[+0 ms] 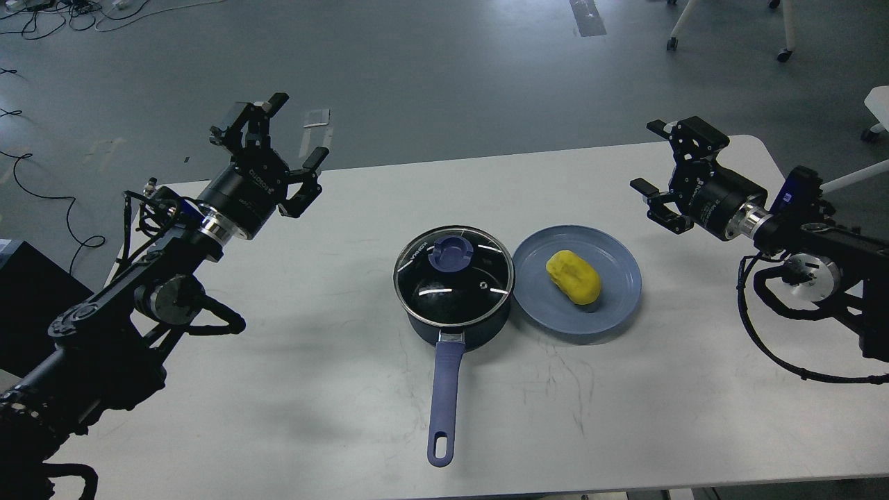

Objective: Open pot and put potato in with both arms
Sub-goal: 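Raise the left gripper and swing it toward the saucepan lid, then lower the left gripper onto the blue lid knob and grasp it, then lift the glass lid off the saucepan and set it down beside it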

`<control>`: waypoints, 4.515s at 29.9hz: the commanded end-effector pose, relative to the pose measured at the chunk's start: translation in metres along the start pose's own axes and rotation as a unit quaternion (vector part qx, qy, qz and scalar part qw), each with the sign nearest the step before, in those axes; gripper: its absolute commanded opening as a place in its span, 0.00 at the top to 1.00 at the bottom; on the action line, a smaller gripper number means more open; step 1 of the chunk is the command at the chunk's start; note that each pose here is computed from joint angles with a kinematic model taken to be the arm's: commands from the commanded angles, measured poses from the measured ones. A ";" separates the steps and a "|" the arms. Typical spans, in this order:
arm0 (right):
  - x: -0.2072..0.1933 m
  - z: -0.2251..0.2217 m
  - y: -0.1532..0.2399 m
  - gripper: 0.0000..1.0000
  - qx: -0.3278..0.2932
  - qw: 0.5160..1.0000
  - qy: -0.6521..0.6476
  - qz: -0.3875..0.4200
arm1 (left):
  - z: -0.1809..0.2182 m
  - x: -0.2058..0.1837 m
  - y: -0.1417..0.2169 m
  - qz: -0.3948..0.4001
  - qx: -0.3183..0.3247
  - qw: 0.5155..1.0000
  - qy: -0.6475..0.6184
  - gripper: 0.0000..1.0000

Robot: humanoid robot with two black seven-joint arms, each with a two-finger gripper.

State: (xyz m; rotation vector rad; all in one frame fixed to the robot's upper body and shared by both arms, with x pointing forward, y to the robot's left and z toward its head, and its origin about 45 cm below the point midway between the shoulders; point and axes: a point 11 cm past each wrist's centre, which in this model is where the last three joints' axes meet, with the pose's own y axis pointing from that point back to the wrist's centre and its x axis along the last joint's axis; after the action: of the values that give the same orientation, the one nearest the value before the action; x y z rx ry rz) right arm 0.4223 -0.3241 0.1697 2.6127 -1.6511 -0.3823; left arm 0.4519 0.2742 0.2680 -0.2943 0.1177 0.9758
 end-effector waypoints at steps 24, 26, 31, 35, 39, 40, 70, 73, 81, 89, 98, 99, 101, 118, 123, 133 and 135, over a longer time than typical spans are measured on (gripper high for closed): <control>0.004 -0.001 0.003 0.00 -0.001 1.000 0.005 0.003 | -0.024 -0.146 -0.010 -0.451 0.125 0.572 -0.673 0.02; 0.004 -0.001 0.003 0.00 -0.002 1.000 0.005 0.003 | -0.038 -0.140 -0.011 -0.451 0.138 0.569 -0.674 0.02; 0.003 0.001 0.003 0.00 -0.005 1.000 0.007 0.002 | -0.061 -0.134 -0.012 -0.455 0.151 0.557 -0.678 0.02; 0.004 0.001 0.003 0.00 -0.005 1.000 0.007 0.003 | -0.069 -0.129 -0.013 -0.454 0.159 0.542 -0.689 0.02; 0.003 0.001 0.003 0.00 -0.005 1.000 0.007 0.002 | -0.078 -0.134 -0.011 -0.461 0.155 0.539 -0.687 0.02; 0.003 0.001 0.003 0.00 -0.005 1.000 0.007 0.002 | -0.079 -0.133 -0.012 -0.461 0.156 0.540 -0.687 0.02; 0.003 0.003 0.004 0.00 -0.008 1.000 0.006 0.001 | -0.098 -0.133 -0.012 -0.465 0.164 0.537 -0.685 0.23; 0.003 0.003 0.004 0.00 -0.008 1.000 0.005 0.002 | -0.098 -0.133 -0.012 -0.465 0.164 0.536 -0.685 0.23; 0.003 0.003 0.004 0.00 -0.007 1.000 0.005 0.002 | -0.100 -0.134 -0.011 -0.469 0.165 0.533 -0.685 0.47; 0.003 0.003 0.004 0.00 -0.007 1.000 0.006 0.002 | -0.093 -0.138 -0.015 -0.468 0.155 0.532 -0.688 0.50; 0.003 0.003 0.004 0.00 -0.007 1.000 0.005 0.002 | -0.030 -0.085 0.000 -0.413 0.166 0.520 -0.729 0.49; 0.002 0.003 0.004 0.00 -0.007 1.000 0.005 0.000 | -0.022 -0.068 0.006 -0.397 0.175 0.518 -0.737 0.49; 0.002 0.003 0.004 0.00 -0.007 1.000 0.005 0.001 | -0.015 -0.050 0.017 -0.381 0.189 0.516 -0.743 0.49; 0.000 0.005 0.004 0.00 -0.009 1.000 0.003 -0.002 | -0.048 0.058 0.161 -0.314 0.325 0.534 -0.715 0.45; 0.000 0.005 0.004 0.00 -0.009 1.000 0.003 -0.002 | -0.057 0.075 0.183 -0.278 0.342 0.553 -0.707 0.43; 0.001 0.005 0.005 0.00 -0.009 1.000 0.004 -0.001 | -0.084 0.077 0.193 -0.272 0.359 0.568 -0.689 0.31; 0.001 0.005 0.005 0.00 -0.009 1.000 0.004 -0.001 | -0.084 0.077 0.191 -0.264 0.357 0.577 -0.686 0.17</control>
State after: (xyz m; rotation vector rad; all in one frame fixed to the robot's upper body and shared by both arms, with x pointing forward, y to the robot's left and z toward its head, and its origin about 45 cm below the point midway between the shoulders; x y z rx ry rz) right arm 0.4175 -0.3259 0.1652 2.6004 -1.6336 -0.3867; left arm 0.3384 0.4120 0.1336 1.1969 -0.9781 0.2306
